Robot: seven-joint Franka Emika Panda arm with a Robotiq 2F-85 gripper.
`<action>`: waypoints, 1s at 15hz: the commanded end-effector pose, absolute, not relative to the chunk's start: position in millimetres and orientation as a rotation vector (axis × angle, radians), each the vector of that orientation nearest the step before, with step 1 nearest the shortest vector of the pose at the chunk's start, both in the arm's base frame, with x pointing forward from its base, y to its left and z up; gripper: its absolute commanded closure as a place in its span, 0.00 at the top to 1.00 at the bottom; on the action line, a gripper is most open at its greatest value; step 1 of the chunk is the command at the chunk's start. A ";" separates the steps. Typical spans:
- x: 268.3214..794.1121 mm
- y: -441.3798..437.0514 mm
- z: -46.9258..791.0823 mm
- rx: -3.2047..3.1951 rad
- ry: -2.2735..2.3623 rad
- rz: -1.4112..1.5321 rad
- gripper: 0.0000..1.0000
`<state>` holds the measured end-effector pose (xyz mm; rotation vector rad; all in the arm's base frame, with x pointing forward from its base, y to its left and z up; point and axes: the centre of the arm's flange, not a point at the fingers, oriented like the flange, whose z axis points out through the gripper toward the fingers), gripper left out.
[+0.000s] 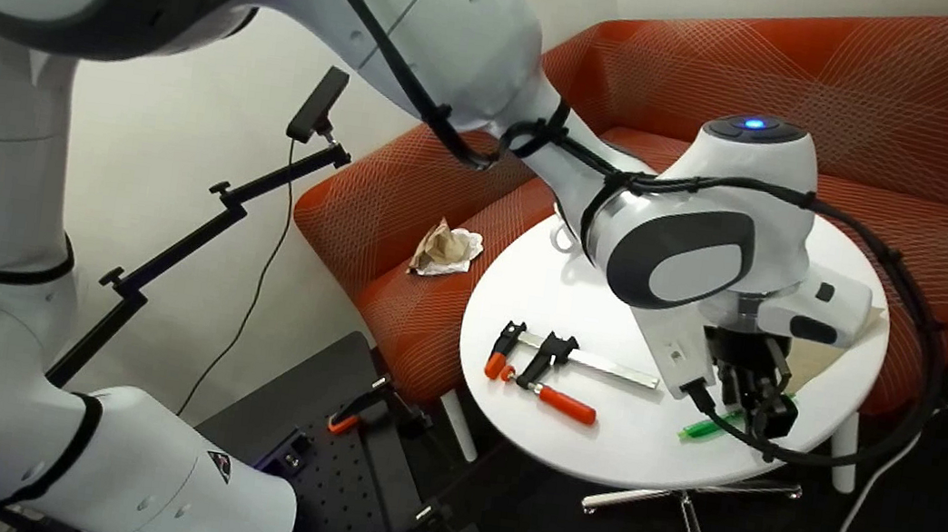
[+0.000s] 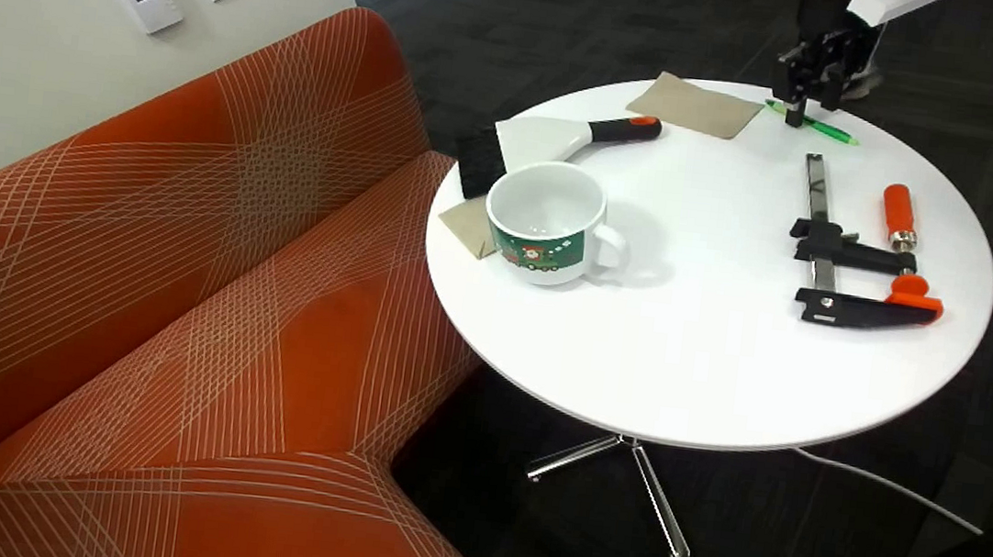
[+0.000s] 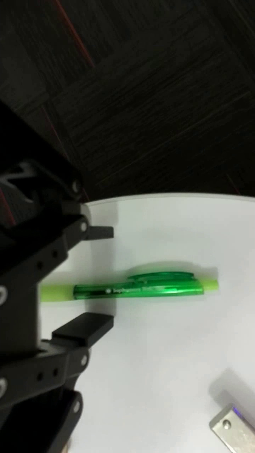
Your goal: Pick up the pen from the table and place it in the mug
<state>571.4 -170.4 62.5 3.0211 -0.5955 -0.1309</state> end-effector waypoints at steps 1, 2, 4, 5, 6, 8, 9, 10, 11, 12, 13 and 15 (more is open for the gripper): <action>579.6 -171.5 64.0 3.025 -0.627 -0.156 0.27; 579.9 -171.1 64.6 3.025 -0.625 -0.156 0.19; 581.1 -170.0 66.1 3.024 -0.621 -0.157 0.03; 581.3 -168.6 67.2 3.024 -0.617 -0.160 0.00; 581.0 -166.1 69.3 3.024 -0.610 -0.167 0.00; 578.4 -157.0 79.9 3.022 -0.581 -0.172 0.03; 575.2 -148.5 90.8 3.026 -0.559 -0.173 0.03; 572.2 -140.0 101.0 3.030 -0.526 -0.173 0.03; 570.1 -132.5 109.9 3.030 -0.500 -0.172 0.03; 568.4 -124.6 120.0 3.034 -0.462 -0.164 0.03; 565.0 -115.0 132.7 3.028 -0.423 -0.149 0.03; 560.4 -98.0 155.0 3.023 -0.326 -0.119 0.03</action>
